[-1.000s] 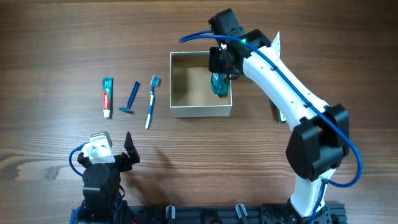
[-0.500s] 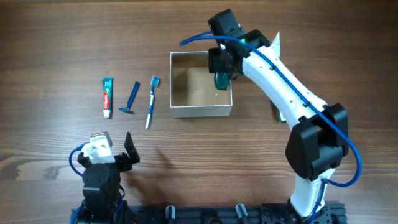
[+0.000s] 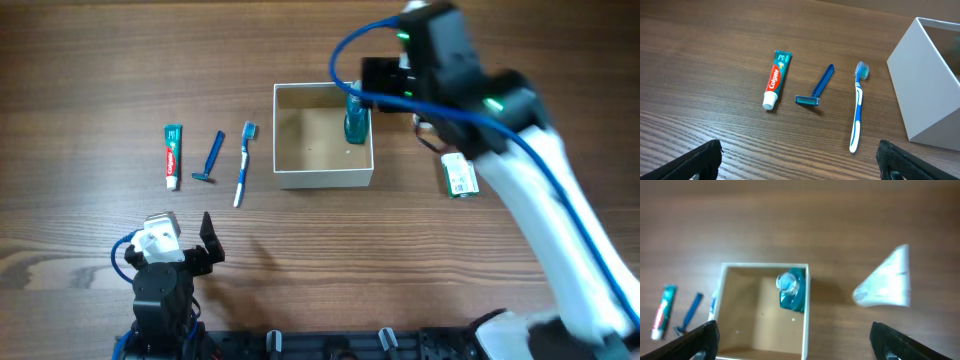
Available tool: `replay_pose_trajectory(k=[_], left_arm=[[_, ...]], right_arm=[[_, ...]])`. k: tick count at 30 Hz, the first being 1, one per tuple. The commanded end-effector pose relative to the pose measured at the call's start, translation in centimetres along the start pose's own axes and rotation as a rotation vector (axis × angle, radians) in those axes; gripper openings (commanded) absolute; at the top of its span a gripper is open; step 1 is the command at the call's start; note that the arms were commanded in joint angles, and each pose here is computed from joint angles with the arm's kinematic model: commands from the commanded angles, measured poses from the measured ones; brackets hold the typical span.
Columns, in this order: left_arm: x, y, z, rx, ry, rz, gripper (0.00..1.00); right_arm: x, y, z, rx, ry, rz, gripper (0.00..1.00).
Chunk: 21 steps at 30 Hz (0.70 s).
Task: Pack container
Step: 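Grasp the white lotion tube with the right gripper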
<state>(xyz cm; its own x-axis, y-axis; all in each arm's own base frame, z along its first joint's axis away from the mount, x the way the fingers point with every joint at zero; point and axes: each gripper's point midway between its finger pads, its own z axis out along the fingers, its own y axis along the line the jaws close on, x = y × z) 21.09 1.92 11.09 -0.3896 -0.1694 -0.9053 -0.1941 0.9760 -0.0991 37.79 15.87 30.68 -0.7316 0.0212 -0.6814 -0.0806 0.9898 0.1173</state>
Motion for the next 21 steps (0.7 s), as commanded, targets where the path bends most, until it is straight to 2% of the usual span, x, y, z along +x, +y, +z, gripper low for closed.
replay_pose_trajectory(k=[1,8,14,19,21], left_arm=[[0.3,-0.1,0.1,0.010,0.005,-0.004,1.00],[0.3,-0.1,0.1,0.010,0.005,-0.005,1.00],[0.3,-0.1,0.1,0.010,0.005,-0.005,1.00],[0.3,-0.1,0.1,0.010,0.005,-0.005,1.00],[0.3,-0.1,0.1,0.010,0.005,-0.005,1.00]], right_arm=[[-1.9,-3.3,-2.1,0.115,-0.093,0.034,0.89],[-2.6,-8.8,3.1,0.247,-0.034,0.095,0.87],[-0.4,-11.2,10.6,0.199,0.122,0.142,0.83],[2.0,-11.4,14.5,0.180,0.227,0.149,0.64],[3.1,-11.6,15.3,0.190,0.269,0.147,0.39]])
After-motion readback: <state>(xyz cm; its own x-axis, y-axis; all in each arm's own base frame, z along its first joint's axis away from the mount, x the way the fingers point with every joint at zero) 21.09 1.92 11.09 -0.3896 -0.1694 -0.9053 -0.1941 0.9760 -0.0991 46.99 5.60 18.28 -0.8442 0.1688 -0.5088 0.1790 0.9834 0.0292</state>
